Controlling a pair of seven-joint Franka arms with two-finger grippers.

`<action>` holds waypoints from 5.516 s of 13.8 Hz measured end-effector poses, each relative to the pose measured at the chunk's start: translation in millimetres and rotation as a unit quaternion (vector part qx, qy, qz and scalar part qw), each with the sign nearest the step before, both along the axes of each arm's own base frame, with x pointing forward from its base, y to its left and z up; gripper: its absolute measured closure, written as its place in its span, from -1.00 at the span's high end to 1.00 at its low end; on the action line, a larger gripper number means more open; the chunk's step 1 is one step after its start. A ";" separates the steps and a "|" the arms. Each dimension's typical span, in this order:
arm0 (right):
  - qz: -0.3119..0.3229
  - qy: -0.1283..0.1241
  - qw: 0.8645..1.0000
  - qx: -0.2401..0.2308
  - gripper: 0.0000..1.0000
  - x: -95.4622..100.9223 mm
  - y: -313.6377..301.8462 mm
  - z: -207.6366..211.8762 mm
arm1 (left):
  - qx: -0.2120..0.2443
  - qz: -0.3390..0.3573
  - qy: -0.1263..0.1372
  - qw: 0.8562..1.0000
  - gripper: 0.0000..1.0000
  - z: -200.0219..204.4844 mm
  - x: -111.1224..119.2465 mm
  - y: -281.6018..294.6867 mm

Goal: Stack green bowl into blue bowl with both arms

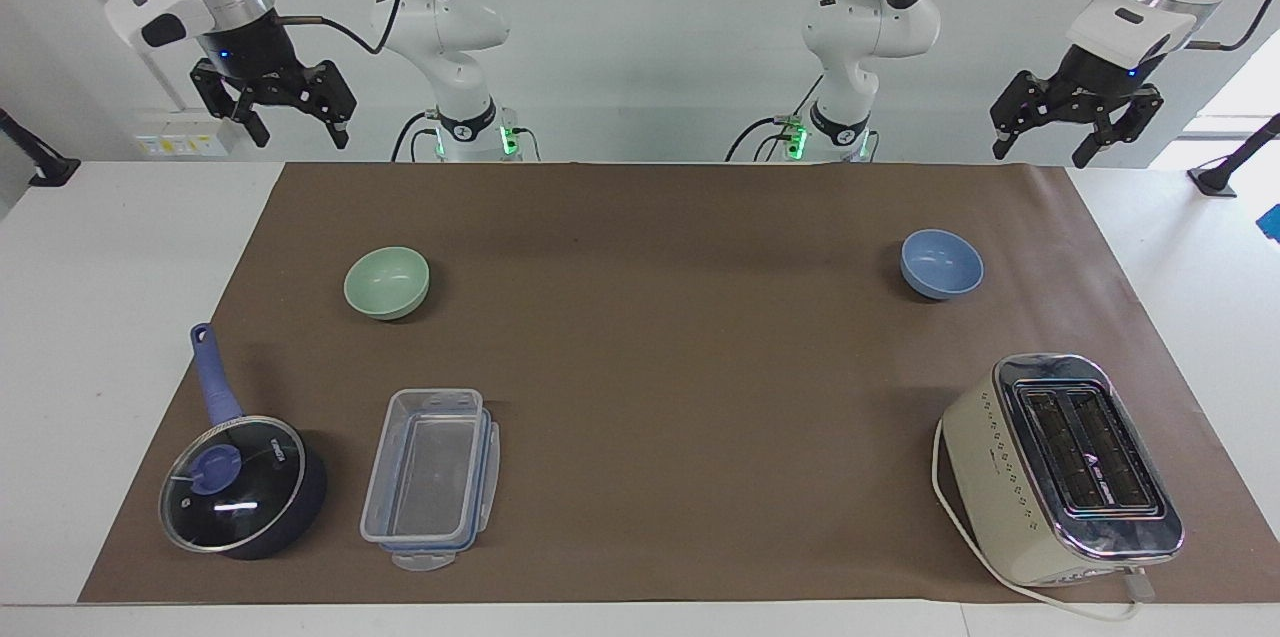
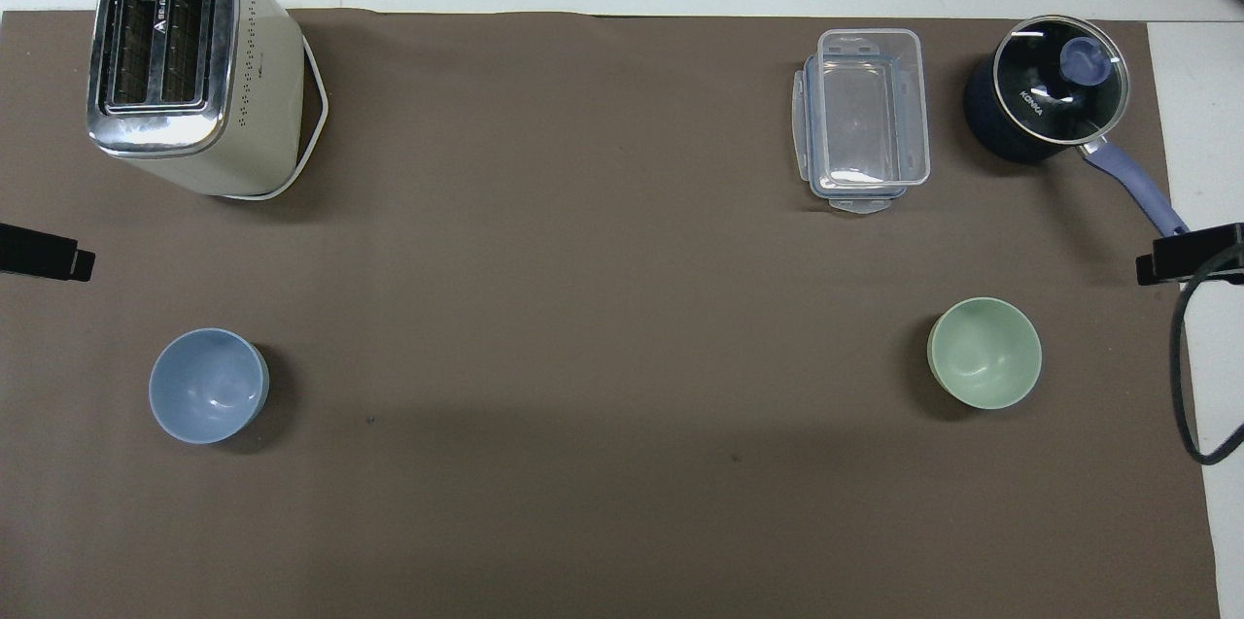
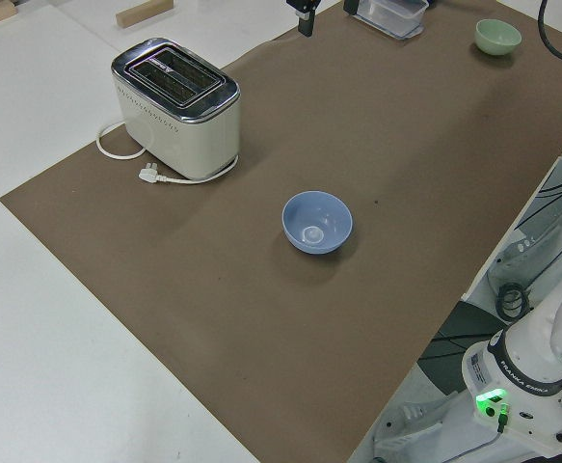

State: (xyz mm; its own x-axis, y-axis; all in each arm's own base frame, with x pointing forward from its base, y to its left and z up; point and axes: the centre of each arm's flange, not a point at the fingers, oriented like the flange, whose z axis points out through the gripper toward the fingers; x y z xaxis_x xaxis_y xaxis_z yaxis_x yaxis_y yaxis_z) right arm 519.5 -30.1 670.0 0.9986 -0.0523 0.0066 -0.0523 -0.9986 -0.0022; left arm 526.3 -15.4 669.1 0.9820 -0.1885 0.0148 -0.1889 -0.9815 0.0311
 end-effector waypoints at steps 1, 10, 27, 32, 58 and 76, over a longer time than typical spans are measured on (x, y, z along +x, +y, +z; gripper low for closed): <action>0.000 0.000 1.000 0.000 1.00 0.0 -0.1 -0.1 | 0.000 0.000 0.000 1.000 1.00 -0.1 -0.7 0.1; 0.000 0.000 1.000 0.000 1.00 -0.7 -0.4 -0.1 | 0.000 0.009 0.007 1.000 1.00 -5.5 -3.1 9.6; -0.001 0.000 1.000 0.000 1.00 -1.0 -0.8 -0.2 | -0.095 0.002 0.021 0.995 1.00 -167.2 -28.8 165.9; -0.001 0.001 1.000 0.000 1.00 -1.1 -0.8 -0.4 | -0.156 -0.002 0.022 0.987 0.90 -253.9 -43.8 190.9; -0.007 0.005 1.000 0.001 1.00 -3.4 -7.5 -3.3 | -0.180 0.009 0.031 0.983 -0.92 -339.3 -58.2 178.0; -0.007 0.007 1.000 0.001 1.00 -3.8 -8.0 -5.6 | -0.101 0.147 0.021 0.984 -0.92 -326.3 -100.9 -303.7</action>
State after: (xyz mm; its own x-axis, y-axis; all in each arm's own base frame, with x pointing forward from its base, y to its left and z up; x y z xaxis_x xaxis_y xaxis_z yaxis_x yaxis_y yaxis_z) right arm 515.7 -38.1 664.3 0.9977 -0.0672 -0.0078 -0.0672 -0.9977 -0.0035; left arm 425.4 -319.1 342.8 0.9941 0.1071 -0.0181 0.1084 -0.9665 0.2326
